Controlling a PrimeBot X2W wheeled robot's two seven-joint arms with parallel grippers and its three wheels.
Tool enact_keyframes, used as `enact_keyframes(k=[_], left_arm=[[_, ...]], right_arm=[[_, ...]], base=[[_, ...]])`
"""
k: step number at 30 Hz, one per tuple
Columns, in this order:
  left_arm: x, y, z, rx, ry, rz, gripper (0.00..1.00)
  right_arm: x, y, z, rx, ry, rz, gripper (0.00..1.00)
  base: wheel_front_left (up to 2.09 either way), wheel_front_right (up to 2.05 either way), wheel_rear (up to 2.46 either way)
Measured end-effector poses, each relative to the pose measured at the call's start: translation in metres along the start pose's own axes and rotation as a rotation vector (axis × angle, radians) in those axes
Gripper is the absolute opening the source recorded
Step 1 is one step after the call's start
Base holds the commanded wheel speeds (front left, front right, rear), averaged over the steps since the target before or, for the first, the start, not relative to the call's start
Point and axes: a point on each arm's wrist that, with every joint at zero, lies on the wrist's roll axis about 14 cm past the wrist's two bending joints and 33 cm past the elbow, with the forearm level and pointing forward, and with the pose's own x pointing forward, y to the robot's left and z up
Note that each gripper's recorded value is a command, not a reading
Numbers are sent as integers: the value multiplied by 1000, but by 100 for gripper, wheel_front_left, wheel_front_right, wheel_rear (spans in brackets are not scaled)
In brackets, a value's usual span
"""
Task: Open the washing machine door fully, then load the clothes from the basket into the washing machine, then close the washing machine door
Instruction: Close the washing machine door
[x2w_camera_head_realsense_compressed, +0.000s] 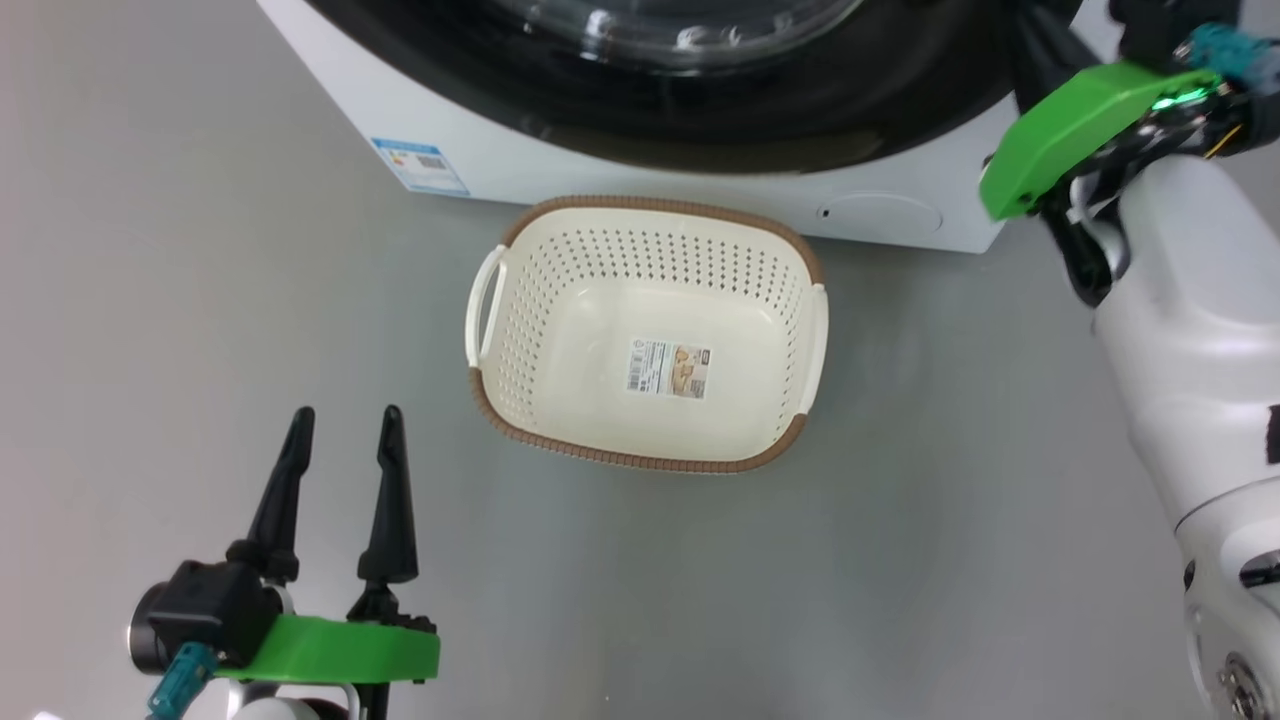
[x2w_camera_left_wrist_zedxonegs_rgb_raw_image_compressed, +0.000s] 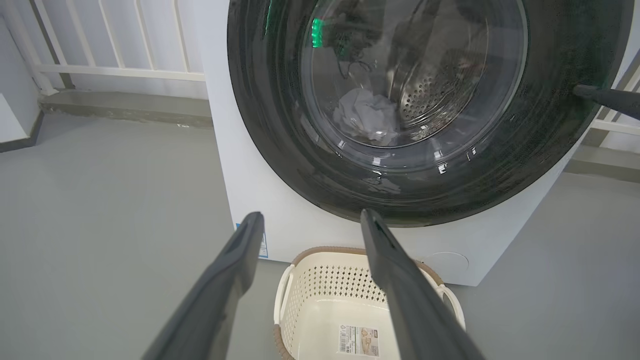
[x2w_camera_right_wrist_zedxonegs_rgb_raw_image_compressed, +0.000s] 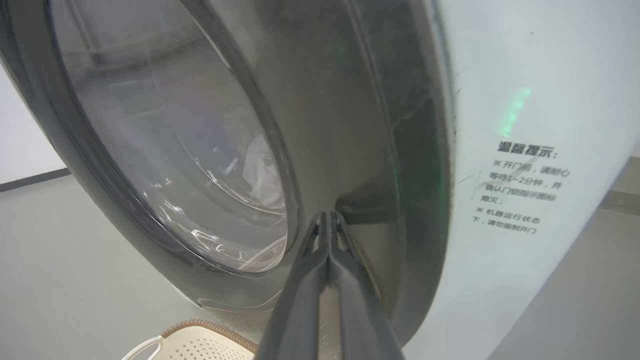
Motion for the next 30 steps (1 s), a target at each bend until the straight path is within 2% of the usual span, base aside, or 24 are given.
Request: enact_keyframes(k=[13, 20, 30], left_arm=[[5, 4, -5, 3, 9, 10, 100], [7, -1, -6, -4, 10, -7, 100], [10, -11, -1, -3, -8, -40, 100]], right_arm=[[8, -11, -2, 7, -12, -34, 0], [6, -4, 4, -18, -26, -13, 0], [-30, 8, -8, -31, -21, 23, 0]], base=[[0, 0, 0], [0, 0, 0], [0, 0, 0]])
